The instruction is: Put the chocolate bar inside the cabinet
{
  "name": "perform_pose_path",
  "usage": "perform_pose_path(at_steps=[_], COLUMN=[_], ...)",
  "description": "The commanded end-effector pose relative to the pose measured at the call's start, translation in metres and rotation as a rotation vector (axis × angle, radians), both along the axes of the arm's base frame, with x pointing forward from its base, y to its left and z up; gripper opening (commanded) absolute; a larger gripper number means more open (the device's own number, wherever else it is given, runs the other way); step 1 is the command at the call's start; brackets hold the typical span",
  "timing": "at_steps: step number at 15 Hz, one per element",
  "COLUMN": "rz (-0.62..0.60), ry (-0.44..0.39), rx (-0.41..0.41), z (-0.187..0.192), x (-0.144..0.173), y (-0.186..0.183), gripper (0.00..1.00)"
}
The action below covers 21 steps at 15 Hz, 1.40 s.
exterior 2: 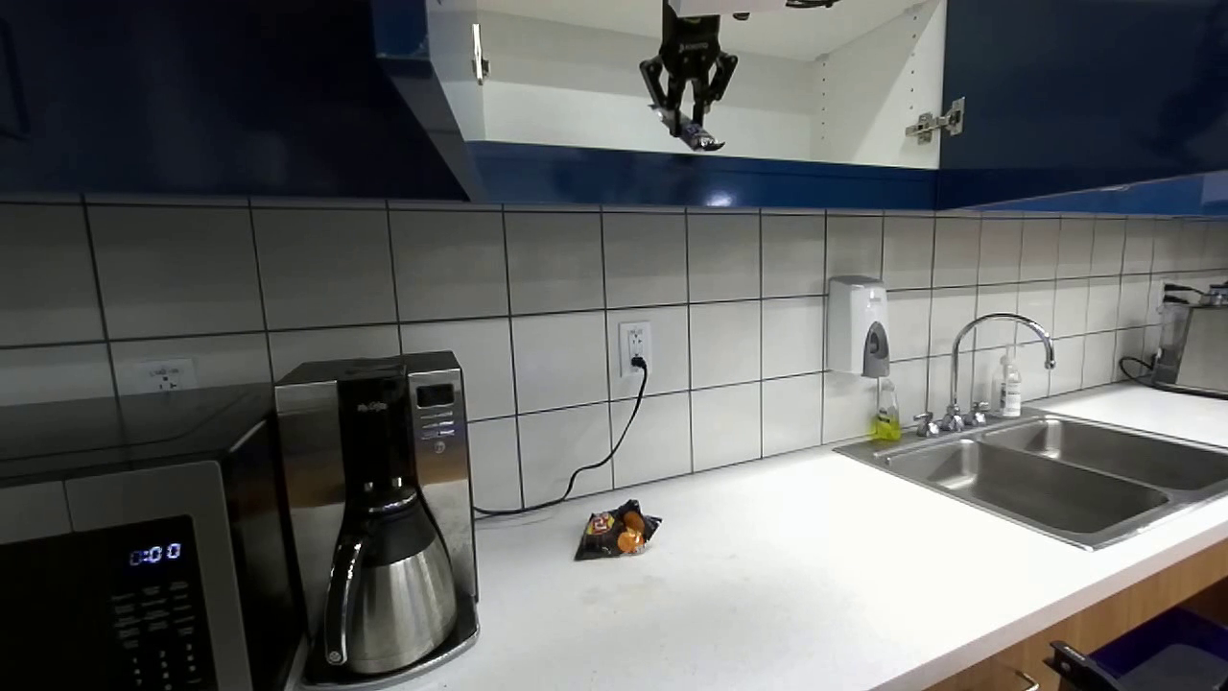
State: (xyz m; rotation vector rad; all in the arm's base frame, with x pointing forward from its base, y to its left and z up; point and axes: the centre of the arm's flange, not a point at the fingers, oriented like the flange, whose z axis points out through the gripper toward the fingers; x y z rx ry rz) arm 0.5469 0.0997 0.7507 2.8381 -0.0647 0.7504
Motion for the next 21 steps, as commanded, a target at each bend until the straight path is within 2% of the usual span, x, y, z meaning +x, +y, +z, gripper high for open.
perform_pose_path(at_steps=[1,14,15,16,21], rz=[-0.027,-0.055,-0.056,-0.058,-0.068], ry=[-0.018,-0.008,-0.005,-0.001,0.007], rx=[0.009,0.032,0.030,0.028,0.031], z=[0.013,-0.001,-0.003,-0.004,-0.006], x=[0.022,0.068,0.070,0.072,0.071], y=[0.009,0.015,0.015,0.015,0.012], gripper=[0.09,0.09,0.50,0.60,0.98])
